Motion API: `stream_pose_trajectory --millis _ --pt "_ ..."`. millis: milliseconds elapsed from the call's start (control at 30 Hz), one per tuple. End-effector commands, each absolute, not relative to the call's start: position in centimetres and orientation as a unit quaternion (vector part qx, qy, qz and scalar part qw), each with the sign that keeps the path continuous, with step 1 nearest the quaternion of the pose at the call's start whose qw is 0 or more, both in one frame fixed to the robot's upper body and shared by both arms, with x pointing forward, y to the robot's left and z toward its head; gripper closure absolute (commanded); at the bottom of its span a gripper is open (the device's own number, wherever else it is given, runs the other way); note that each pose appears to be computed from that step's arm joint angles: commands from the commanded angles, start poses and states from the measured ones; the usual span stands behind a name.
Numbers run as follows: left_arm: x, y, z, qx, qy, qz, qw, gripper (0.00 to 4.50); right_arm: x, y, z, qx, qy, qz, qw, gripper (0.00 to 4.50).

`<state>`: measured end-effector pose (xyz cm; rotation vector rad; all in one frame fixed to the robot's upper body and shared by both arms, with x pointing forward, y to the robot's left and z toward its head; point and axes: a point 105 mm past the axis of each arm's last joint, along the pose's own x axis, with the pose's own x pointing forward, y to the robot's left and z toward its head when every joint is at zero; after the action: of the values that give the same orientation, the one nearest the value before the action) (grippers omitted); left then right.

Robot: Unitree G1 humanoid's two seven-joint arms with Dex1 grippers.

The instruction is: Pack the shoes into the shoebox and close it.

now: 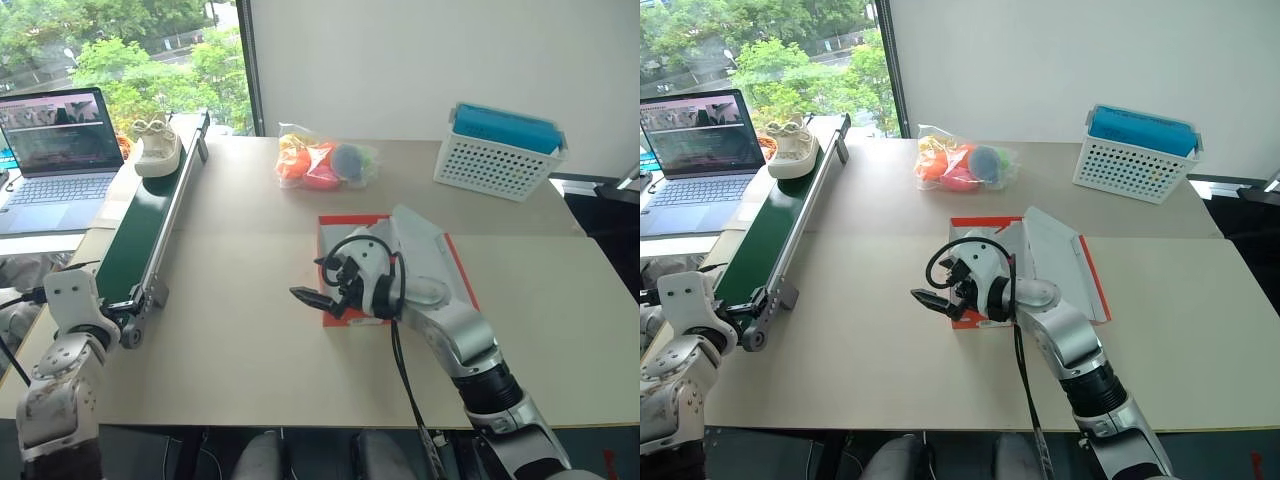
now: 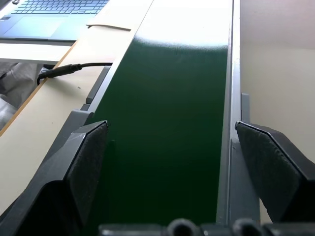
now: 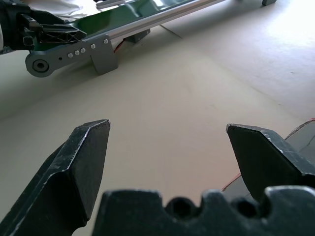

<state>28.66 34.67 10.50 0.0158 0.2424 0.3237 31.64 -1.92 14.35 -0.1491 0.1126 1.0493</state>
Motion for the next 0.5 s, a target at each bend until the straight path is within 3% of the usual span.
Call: stream_pose_trajectory --millis 33,500 --pt "28.99 35.73 12.08 0.023 0.105 0.172 0.979 0.06 31.48 -2.05 16.39 -0.069 0.015 0.496 0.865 0.0" --pt "29.19 36.69 12.05 0.027 0.112 0.181 0.977 0.06 31.7 -2.28 16.66 -0.065 0.01 0.485 0.872 0.0"
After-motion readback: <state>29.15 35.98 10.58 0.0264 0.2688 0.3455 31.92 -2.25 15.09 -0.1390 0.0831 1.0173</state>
